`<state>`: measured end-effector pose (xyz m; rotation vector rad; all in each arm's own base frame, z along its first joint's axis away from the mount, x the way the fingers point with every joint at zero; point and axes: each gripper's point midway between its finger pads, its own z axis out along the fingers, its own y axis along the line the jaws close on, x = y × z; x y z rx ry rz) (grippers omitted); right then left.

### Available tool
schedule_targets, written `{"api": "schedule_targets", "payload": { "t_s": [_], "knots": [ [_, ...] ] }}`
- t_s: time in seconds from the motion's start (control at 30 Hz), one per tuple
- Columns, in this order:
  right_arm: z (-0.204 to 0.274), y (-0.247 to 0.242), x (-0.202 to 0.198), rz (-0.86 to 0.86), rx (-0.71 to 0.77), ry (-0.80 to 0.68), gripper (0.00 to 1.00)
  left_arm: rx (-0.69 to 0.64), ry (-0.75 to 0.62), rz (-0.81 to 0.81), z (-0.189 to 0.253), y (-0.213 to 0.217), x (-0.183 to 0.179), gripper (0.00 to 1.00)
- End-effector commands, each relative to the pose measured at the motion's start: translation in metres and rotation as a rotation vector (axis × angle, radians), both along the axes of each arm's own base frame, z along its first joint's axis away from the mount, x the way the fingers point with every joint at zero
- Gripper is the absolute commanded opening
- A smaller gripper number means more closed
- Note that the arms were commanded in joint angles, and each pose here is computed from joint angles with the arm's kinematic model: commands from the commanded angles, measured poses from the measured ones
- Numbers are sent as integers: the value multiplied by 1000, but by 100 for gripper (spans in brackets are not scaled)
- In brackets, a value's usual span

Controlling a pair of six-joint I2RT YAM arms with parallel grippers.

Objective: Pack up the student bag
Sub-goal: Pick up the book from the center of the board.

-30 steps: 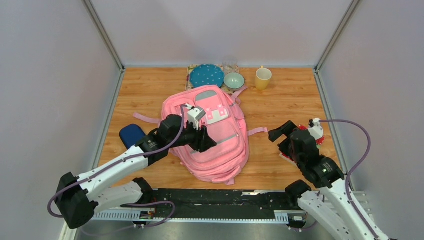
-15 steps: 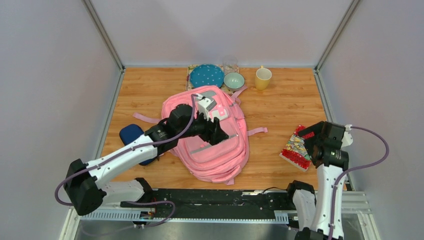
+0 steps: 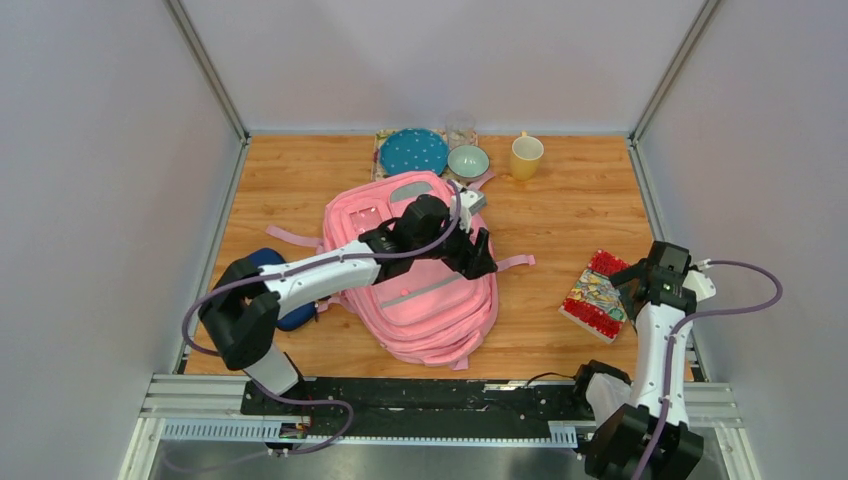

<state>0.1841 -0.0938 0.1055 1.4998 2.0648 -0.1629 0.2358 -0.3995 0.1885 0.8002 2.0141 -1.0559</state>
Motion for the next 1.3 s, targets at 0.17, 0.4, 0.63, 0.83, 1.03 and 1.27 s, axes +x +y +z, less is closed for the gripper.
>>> {"api": "schedule_targets", "payload": {
  "t_s": [0.17, 0.4, 0.63, 0.83, 1.03, 1.27],
  "knots": [
    [-28, -31, 12, -83, 18, -23, 96, -163, -133, -184, 20, -81, 7, 78],
    [-54, -19, 24, -1, 111, -89, 93, -176, -83, -237, -4, -126, 22, 79],
    [-58, -6, 29, 80, 141, -132, 87, -124, 13, -229, -63, -155, 39, 79],
    [-67, 2, 31, 124, 162, -158, 83, -106, 88, -227, -98, -174, 42, 79],
    [-70, 12, 35, 178, 199, -178, 75, -104, 167, -242, -122, -191, 37, 79],
    [-72, 22, 40, 222, 254, -193, 71, -154, 292, -251, -132, -208, 33, 79]
  ]
}}
